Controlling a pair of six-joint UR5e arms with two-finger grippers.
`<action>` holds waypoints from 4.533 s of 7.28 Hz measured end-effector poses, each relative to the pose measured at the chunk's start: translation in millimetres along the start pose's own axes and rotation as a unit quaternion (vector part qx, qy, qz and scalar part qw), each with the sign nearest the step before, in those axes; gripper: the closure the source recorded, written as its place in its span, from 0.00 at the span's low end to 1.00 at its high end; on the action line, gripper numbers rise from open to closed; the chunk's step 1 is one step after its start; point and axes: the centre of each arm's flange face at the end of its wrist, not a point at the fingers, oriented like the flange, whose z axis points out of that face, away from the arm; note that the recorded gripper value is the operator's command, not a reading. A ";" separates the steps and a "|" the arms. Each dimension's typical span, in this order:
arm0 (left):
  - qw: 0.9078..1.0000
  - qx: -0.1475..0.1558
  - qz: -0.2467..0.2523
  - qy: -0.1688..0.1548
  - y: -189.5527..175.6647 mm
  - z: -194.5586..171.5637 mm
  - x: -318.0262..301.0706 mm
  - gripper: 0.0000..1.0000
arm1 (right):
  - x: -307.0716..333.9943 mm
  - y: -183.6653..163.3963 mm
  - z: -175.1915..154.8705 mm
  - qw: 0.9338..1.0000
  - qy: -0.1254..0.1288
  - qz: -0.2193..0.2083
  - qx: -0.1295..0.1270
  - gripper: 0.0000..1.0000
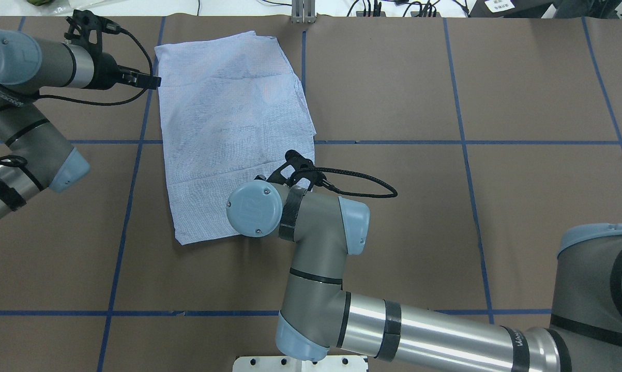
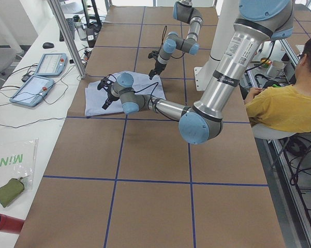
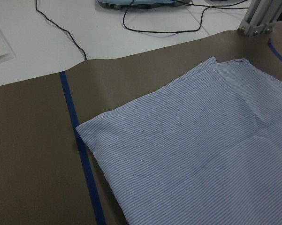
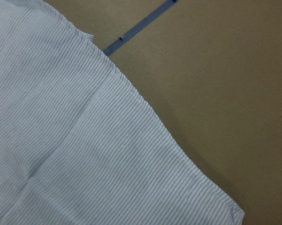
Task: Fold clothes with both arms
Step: 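Move the right gripper to the shirt corner nearest the robot, then bring the left gripper to the other near corner and grasp both corners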
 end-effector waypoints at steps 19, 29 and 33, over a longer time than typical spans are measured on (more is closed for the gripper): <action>0.998 -0.005 -0.042 0.037 33.6 -38.4 10.2 0.00 | -20.3 25.1 3.3 1.000 0.001 0.011 0.017 1.00; 0.968 -0.046 -0.240 0.050 235.9 -64.6 168.3 0.21 | -21.7 22.7 -5.2 1.000 -0.010 0.012 0.018 1.00; 0.968 -0.064 -0.233 0.063 251.8 -67.4 190.4 0.26 | -19.7 21.7 -2.7 1.000 -0.009 0.012 0.021 1.00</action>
